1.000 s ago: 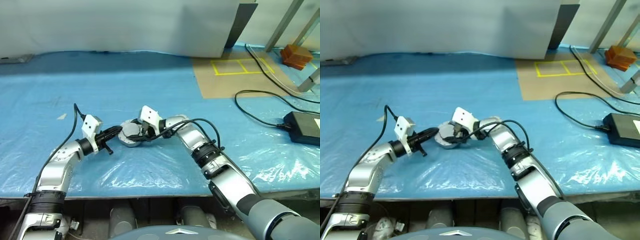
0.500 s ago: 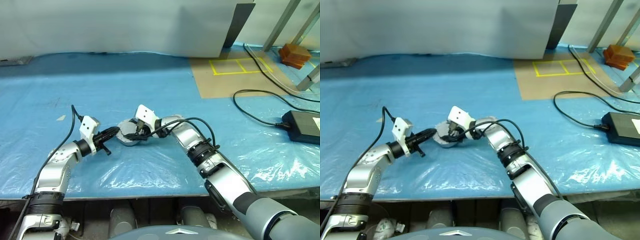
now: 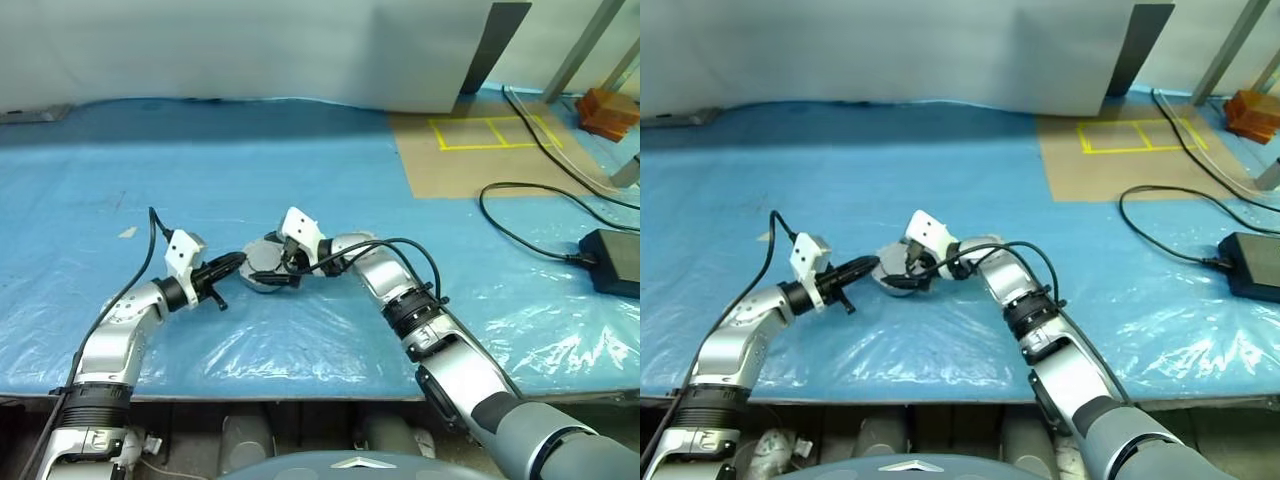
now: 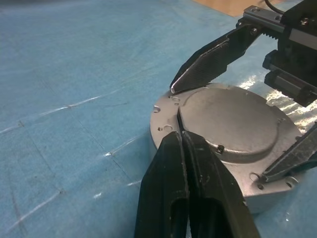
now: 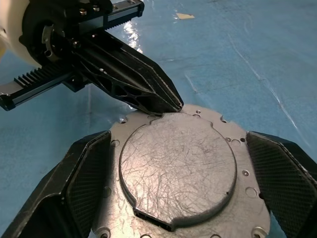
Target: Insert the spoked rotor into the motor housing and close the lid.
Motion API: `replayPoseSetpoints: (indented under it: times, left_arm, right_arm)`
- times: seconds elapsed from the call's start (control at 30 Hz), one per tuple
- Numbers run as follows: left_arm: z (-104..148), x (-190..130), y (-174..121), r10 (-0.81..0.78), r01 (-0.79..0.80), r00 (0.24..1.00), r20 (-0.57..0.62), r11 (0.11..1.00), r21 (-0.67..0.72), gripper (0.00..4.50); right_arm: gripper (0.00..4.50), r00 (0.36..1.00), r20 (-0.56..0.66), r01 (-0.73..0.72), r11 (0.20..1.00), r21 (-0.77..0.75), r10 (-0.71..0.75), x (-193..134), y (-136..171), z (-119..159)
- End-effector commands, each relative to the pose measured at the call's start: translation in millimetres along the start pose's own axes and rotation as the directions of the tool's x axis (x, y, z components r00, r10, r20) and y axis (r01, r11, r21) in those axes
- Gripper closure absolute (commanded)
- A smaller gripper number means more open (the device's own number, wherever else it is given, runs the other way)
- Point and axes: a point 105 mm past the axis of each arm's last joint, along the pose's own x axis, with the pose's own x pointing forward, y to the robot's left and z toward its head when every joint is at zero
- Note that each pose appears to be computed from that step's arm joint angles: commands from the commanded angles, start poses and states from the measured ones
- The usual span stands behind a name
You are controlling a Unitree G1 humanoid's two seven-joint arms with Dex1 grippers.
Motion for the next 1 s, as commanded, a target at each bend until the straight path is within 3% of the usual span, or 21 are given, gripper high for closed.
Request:
replayPoseSetpoints:
  times: [0.03,0.2,0.33,0.43,0.57,0.67,0.73,0.8,1.0]
  left_arm:
    - [-6.5,8.3,-11.0,-0.057,0.057,0.998,-0.026,0.998,-0.007,4.39]
    - [-6.9,9.2,-9.4,-0.059,0.059,0.998,-0.030,0.998,-0.007,4.39]
    - [-7.8,8.6,-8.7,-0.058,0.058,0.998,-0.033,0.998,-0.007,4.39]
    - [-8.7,7.8,-8.2,-0.054,0.054,0.998,-0.035,0.999,-0.007,4.39]
    - [-9.4,7.3,-7.7,-0.049,0.048,0.998,-0.035,0.999,-0.006,4.39]
    - [-9.4,7.1,-8.2,-0.047,0.047,0.998,-0.035,0.999,-0.003,4.39]
    - [-9.4,6.8,-7.9,-0.044,0.044,0.998,-0.035,0.999,-0.002,4.39]
    - [-9.3,6.4,-7.5,-0.042,0.042,0.999,-0.034,0.999,-0.002,4.39]
    - [-9.4,6.0,-6.3,-0.039,0.039,0.999,-0.037,0.999,0.003,4.39]
  right_arm:
    - [0.02,0.999,0.036,0.037,0.996,-0.079,-0.034,-7.5,-4.8,8.4]
    - [0.02,0.987,0.148,0.096,0.970,-0.225,-0.063,-27.2,-12.6,41.1]
    - [0.02,0.965,0.232,0.168,0.964,-0.205,-0.119,-47.3,-25.5,61.7]
    - [0.02,0.951,0.269,0.187,0.977,-0.104,-0.153,-61.8,-33.7,66.5]
    - [0.02,0.981,0.138,0.104,0.972,0.210,-0.135,-76.1,-34.5,27.8]
    - [0.02,0.995,0.034,0.060,0.836,0.545,-0.094,-89.8,-28.9,-12.9]
    - [0.02,0.998,0.033,0.011,0.693,0.720,-0.050,-94.8,-22.2,-23.2]
    - [0.02,0.999,0.040,-0.011,0.623,0.783,-0.033,-94.6,-18.8,-24.5]
    - [0.02,0.990,0.127,-0.081,0.519,0.851,-0.054,-82.5,-21.9,-10.5]
